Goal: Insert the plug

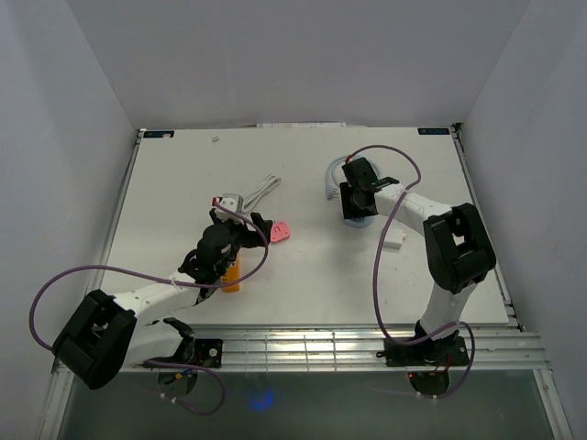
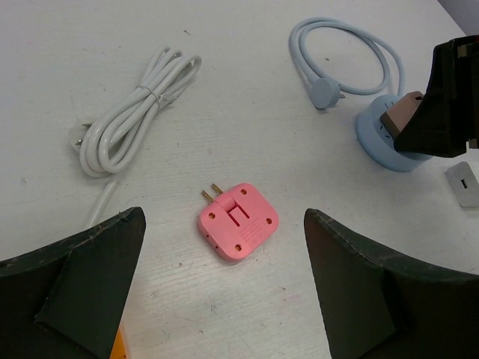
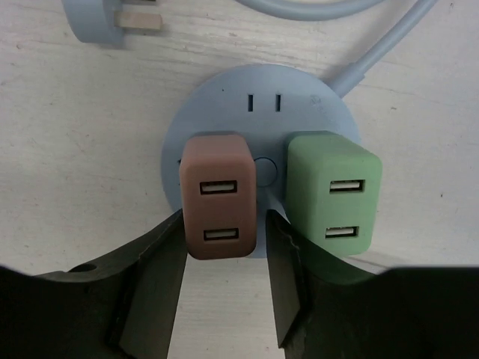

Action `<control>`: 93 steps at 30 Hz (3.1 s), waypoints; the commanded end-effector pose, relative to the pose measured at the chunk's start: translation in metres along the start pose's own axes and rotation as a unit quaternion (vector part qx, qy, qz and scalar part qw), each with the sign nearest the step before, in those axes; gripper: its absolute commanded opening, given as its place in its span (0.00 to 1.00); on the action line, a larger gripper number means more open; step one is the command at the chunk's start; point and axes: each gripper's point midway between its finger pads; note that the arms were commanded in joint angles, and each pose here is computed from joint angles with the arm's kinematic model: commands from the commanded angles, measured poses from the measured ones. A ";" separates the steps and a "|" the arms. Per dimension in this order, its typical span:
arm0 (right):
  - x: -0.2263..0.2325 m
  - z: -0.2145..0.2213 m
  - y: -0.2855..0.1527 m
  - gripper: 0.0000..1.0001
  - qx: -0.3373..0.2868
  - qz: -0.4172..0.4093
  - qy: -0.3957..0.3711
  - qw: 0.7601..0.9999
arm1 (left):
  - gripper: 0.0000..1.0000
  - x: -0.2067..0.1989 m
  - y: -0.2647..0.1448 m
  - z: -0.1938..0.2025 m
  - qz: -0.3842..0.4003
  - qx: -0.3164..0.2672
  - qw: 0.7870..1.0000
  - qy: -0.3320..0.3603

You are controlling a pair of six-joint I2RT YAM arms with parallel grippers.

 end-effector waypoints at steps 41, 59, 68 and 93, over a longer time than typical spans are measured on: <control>0.210 0.006 -0.046 0.93 -0.088 -0.236 -0.127 0.960 | 0.98 0.096 -0.024 -0.012 -0.238 -0.029 0.946 -0.218; 0.239 0.006 -0.016 0.96 -0.116 -0.146 -0.104 0.977 | 0.98 0.090 -0.023 -0.016 -0.222 -0.026 0.952 -0.211; 0.231 0.024 -0.004 0.90 -0.103 -0.130 -0.114 0.980 | 0.98 0.085 -0.022 -0.018 -0.210 -0.024 0.954 -0.211; 0.188 0.069 -0.113 0.29 -0.268 -0.325 -0.249 0.872 | 0.98 -0.081 -0.001 -0.012 0.269 0.107 0.944 -0.158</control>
Point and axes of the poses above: each gripper's point midway between its finger pads, its own y axis out along the fingers, its own x axis along the line the jaws close on, z = x × y, and after that the axes turned 3 degrees about y, right-handed
